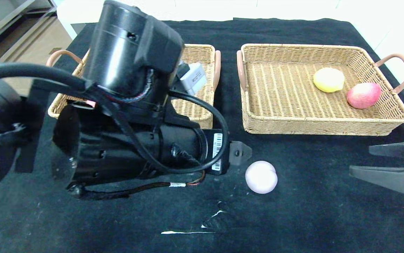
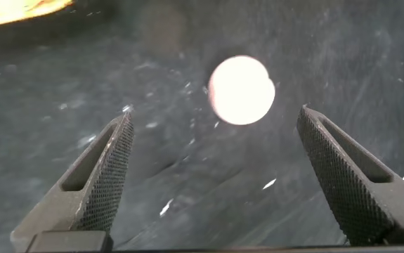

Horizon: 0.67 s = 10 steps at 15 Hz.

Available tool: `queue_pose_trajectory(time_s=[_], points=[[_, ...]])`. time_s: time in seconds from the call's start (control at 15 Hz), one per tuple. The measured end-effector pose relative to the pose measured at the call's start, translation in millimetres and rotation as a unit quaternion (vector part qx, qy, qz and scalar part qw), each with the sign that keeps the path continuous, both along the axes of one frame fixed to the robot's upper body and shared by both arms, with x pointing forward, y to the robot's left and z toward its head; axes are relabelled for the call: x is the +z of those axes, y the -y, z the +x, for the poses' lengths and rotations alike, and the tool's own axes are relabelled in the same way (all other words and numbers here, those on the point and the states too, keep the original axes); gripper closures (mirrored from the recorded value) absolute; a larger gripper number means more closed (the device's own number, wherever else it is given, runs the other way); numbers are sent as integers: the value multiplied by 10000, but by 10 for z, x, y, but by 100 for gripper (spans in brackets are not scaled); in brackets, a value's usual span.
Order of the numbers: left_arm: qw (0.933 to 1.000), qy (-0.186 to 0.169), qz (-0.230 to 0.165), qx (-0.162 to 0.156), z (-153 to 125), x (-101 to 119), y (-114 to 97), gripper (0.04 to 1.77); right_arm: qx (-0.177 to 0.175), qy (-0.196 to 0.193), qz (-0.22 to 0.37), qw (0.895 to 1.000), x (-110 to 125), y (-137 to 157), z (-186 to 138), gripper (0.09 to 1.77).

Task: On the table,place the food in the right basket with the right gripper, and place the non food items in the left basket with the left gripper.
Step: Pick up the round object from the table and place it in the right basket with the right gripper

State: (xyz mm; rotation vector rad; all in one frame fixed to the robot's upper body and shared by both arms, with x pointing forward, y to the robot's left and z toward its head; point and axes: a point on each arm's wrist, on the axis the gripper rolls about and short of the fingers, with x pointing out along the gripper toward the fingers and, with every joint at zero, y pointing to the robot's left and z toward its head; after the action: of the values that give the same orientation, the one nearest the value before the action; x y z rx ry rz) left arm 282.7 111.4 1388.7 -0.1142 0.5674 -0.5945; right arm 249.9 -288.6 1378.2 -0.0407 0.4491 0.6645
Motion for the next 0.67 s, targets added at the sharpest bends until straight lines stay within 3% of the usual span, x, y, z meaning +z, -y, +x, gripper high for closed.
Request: queue_pose_trajectory(time_s=[0.2,0.47,0.67], points=[[9987,306,-20,-406,-45,-66,-280,12,5,-48,-11,10000,-18,-8,22,15],[9906,954,35,-977,-93,-151,-675,11,31,-104,-76,9999,-55,-18,59,15],[9855,1360,-113,-1007,-120,-211,-880,11,32,-146,-93,9998,-74,-22,79,15]])
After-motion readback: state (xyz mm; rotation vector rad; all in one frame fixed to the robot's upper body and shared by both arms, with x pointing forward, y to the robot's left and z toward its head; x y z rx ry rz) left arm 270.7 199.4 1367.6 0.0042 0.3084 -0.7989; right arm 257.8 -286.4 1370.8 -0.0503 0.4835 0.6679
